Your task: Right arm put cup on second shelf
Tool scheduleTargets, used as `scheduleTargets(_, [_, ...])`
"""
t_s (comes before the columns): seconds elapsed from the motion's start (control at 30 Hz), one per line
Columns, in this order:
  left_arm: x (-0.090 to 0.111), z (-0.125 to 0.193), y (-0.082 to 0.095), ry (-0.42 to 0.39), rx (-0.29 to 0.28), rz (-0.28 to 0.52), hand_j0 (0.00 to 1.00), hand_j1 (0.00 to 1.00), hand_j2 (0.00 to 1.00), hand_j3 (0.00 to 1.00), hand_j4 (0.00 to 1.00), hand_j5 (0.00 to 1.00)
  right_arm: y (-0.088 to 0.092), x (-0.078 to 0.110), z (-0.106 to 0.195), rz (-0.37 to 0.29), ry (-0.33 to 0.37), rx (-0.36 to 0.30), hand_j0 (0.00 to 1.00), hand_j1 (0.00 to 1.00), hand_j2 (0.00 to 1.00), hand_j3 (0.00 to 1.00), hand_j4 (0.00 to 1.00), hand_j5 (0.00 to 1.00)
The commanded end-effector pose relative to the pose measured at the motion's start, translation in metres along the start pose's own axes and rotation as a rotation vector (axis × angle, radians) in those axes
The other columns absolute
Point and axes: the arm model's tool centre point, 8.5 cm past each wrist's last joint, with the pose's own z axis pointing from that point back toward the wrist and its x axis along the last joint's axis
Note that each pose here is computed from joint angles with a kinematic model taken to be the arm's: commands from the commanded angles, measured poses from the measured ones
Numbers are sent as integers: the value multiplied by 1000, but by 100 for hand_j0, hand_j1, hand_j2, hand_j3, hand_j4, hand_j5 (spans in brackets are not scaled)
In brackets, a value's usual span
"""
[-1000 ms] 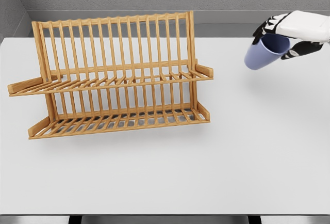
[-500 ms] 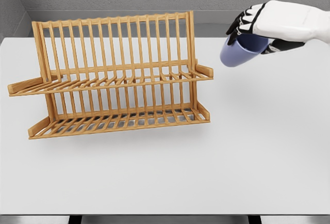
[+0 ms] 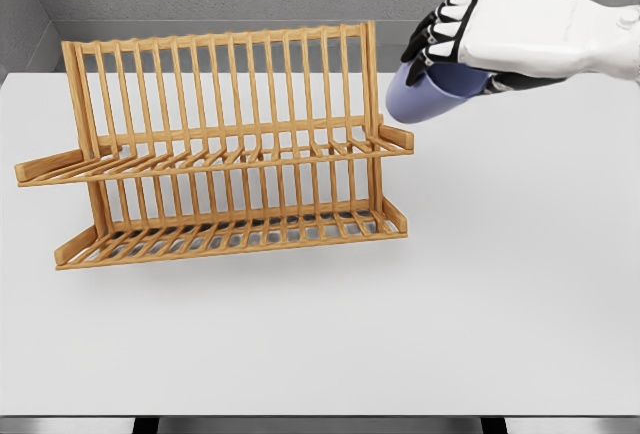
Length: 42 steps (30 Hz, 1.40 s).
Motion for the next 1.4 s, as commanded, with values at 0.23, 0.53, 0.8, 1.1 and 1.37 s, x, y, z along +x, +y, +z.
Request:
scheduleTargets(0.23, [0,0,0,0,-1,0,100,100,100,100,100,100,-6,12,-21,1,-62,-41,61,61,61,61,61,61])
scheduleTargets(0.53, [0,0,0,0,1,0,100,100,100,100,100,100,16,24,-43,-33,-122,12,62,62,62,62,62,62])
scheduleTargets(0.8, [0,0,0,0,-1,0,100,100,100,100,100,100,20,24,-46,-35,-123,24,100,100,100,100,100,100])
scheduleTargets(1.1, [0,0,0,0,-1,0,100,100,100,100,100,100,-42,-16,26,59,88,-132,100,100,100,100,100,100])
scheduleTargets(1.37, [0,0,0,0,-1,0,100,100,100,100,100,100,149,-36,51,-435,281,-57,100,100,100,100,100,100])
